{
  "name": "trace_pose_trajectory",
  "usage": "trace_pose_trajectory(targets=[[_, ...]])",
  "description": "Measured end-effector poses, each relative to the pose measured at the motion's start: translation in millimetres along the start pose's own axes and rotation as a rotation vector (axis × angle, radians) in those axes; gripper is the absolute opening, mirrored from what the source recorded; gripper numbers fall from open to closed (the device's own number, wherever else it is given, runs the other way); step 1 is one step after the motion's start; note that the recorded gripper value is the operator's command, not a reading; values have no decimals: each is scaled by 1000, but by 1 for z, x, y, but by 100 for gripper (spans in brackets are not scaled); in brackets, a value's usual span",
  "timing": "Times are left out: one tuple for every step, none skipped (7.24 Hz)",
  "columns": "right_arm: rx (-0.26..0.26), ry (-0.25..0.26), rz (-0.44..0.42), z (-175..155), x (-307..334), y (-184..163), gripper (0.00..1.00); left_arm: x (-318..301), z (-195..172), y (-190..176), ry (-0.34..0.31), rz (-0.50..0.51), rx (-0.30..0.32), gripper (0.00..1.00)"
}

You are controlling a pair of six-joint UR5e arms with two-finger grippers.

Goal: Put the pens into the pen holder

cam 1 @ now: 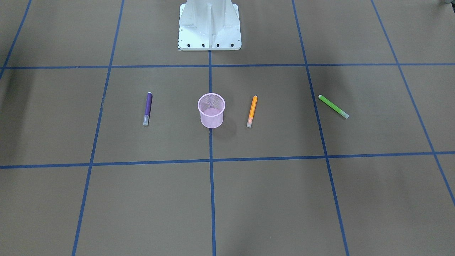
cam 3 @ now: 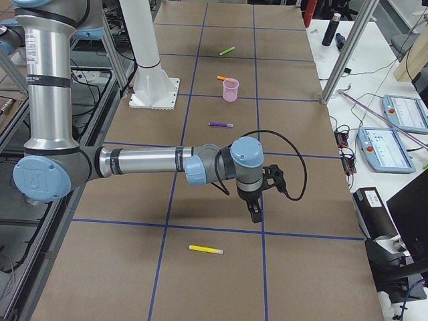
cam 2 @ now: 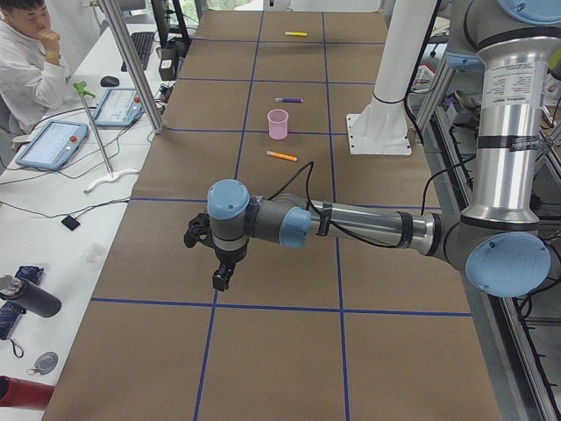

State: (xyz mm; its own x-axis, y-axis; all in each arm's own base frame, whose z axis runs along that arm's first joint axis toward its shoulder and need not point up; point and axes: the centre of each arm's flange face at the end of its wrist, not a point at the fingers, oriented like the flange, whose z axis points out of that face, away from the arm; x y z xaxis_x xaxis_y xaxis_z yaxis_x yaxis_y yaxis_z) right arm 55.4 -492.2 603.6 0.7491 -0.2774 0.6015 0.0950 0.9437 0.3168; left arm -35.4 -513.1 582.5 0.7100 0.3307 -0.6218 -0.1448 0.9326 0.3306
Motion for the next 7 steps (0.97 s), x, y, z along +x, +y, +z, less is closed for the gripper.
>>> trace_pose_trajectory(targets=[[5, -1, -3, 1, 0, 7, 100, 4, -5, -9, -5, 35, 38, 100], [2, -2, 0, 3, 1, 19, 100, 7, -9, -15, -8, 69, 76, 100], [10, -2, 0, 5, 1, 35, 100, 9, -12, -18, -8, 89, 98, 100], [33, -3, 32, 10, 2, 59, 100, 10, -13, -20, -8, 98, 108, 100], [62, -8, 108, 17, 2, 83, 99, 12, -15, -21, -8, 104, 114, 100], [81, -14, 181, 28, 3, 106, 98, 13, -16, -22, -8, 107, 117, 100], [90, -21, 244, 44, 7, 125, 98, 14, -17, -22, -8, 109, 120, 100]])
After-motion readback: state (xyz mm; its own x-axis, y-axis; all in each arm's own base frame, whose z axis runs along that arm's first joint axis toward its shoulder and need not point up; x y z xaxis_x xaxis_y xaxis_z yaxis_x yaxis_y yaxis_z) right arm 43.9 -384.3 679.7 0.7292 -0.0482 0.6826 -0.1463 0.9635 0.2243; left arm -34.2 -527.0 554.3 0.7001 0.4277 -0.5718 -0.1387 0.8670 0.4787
